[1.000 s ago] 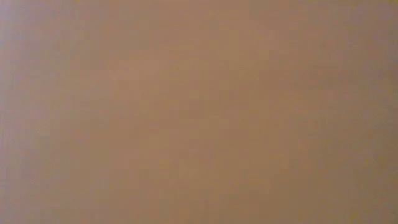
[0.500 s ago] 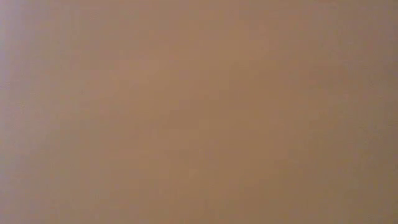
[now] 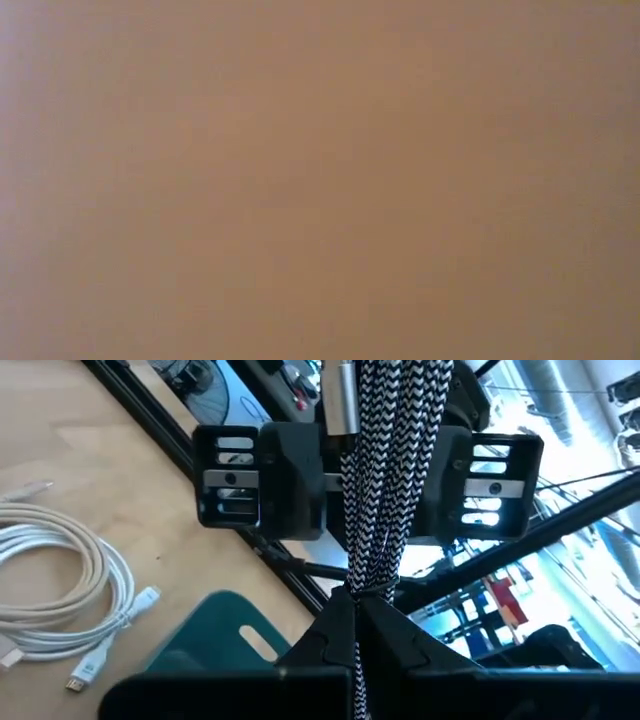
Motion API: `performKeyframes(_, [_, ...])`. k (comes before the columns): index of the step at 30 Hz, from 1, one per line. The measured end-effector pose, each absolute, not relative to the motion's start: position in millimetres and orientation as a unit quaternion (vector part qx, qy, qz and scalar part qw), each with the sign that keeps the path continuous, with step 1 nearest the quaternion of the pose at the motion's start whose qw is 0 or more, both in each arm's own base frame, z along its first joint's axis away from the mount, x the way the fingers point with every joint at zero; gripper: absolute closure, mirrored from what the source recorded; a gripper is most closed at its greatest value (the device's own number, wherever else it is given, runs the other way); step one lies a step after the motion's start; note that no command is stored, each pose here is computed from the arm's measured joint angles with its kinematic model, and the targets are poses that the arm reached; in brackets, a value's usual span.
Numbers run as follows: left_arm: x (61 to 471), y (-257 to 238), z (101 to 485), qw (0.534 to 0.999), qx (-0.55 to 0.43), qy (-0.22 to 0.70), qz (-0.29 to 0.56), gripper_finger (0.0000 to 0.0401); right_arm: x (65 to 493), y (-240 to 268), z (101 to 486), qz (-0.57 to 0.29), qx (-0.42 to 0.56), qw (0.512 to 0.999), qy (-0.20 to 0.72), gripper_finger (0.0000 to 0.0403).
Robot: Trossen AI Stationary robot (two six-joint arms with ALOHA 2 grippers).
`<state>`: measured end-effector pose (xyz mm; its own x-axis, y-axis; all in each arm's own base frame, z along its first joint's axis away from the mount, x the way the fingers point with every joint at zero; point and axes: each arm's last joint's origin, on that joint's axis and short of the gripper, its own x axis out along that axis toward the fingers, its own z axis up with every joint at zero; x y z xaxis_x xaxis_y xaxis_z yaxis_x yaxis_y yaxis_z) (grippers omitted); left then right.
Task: Pick & Place USB Port
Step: Put the black and white USB cable into the gray bin
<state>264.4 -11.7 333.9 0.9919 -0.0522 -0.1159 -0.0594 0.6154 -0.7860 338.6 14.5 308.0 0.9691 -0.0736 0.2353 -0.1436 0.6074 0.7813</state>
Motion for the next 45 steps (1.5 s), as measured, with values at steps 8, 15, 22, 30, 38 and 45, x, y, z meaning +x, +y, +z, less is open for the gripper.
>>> performKeyframes(8, [265, -13, 339, 0.903, -0.426, 0.046, -0.022, 0.0392, 338, 15, 310, 0.033, 0.437, 0.89, -0.125, 0.0389])
performKeyframes(15, [253, -17, 368, 0.898, -0.411, -0.022, -0.155, 0.0325, 335, 19, 315, 0.081, 0.436, 0.888, -0.117, 0.0397])
performKeyframes(22, [224, -17, 385, 0.903, -0.392, -0.043, -0.17, 0.0297, 317, 53, 334, 0.17, 0.438, 0.877, -0.102, 0.04])
performKeyframes(30, [202, -24, 391, 0.91, -0.399, -0.058, -0.099, 0.0296, 285, 133, 345, 0.205, 0.433, 0.878, 0.007, 0.0401])
performKeyframes(38, [218, -62, 370, 0.9, -0.434, -0.015, -0.024, 0.0295, 269, 201, 350, 0.12, 0.355, 0.918, 0.128, 0.0402])
performKeyframes(45, [235, -108, 344, 0.883, -0.468, 0.019, 0.001, 0.0295, 290, 240, 306, 0.056, 0.289, 0.916, 0.271, 0.0402])
